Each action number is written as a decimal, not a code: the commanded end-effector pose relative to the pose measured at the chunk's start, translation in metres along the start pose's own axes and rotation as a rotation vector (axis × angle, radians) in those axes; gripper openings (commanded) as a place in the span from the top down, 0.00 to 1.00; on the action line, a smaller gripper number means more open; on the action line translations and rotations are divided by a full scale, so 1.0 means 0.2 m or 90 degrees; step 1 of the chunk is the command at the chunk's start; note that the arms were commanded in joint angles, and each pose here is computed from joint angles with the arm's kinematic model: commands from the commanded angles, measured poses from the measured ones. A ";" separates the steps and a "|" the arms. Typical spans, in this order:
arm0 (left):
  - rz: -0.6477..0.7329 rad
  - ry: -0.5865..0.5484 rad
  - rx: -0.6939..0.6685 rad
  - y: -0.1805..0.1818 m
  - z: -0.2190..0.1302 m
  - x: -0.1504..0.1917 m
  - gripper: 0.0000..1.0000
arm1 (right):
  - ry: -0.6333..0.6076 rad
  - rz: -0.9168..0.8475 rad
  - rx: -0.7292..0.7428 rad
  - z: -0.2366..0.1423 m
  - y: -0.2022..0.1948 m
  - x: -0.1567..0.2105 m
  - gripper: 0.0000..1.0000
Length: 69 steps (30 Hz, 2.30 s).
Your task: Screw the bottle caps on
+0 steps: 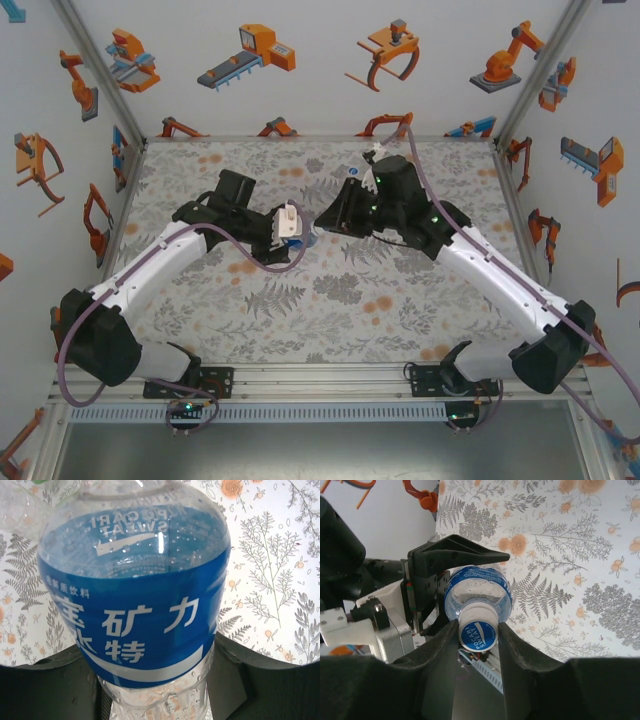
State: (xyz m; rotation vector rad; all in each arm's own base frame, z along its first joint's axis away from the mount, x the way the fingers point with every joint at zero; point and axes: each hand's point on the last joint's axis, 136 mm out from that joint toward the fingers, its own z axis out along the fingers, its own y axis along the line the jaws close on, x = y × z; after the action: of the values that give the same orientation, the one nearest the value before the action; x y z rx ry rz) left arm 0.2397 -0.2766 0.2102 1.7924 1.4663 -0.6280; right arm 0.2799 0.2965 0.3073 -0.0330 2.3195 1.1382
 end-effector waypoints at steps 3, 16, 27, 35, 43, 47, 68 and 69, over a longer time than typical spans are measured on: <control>0.035 -0.067 0.024 -0.05 -0.03 -0.15 1.00 | -0.064 -0.249 -0.044 -0.15 0.16 -0.10 0.48; 0.061 -0.086 0.045 -0.10 -0.04 -0.18 1.00 | -0.052 -0.736 -0.212 -0.30 0.38 0.07 0.50; 0.070 -0.094 0.055 -0.12 -0.04 -0.19 1.00 | -0.005 -0.927 -0.353 -0.32 0.37 0.30 0.50; 0.070 -0.098 0.061 -0.13 -0.04 -0.19 1.00 | 0.004 -0.930 -0.331 -0.26 0.32 0.30 0.52; 0.067 -0.098 0.067 -0.14 -0.02 -0.19 1.00 | 0.010 -0.927 -0.306 -0.22 0.28 0.29 0.56; 0.067 -0.098 0.068 -0.14 -0.02 -0.19 1.00 | -0.006 -0.933 -0.242 -0.20 0.24 0.22 0.56; 0.056 -0.083 0.061 -0.11 -0.01 -0.17 1.00 | -0.014 -0.590 -0.213 -0.14 0.27 0.13 0.98; 0.055 -0.080 0.057 -0.11 -0.01 -0.17 1.00 | -0.019 -0.528 -0.181 -0.13 0.24 0.09 0.99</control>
State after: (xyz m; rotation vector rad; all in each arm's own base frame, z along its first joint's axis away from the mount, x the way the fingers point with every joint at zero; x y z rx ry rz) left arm 0.2158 -0.2890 0.2184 1.8436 1.3474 -0.7319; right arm 0.2153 0.3124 0.3401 -1.2952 1.5761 0.8852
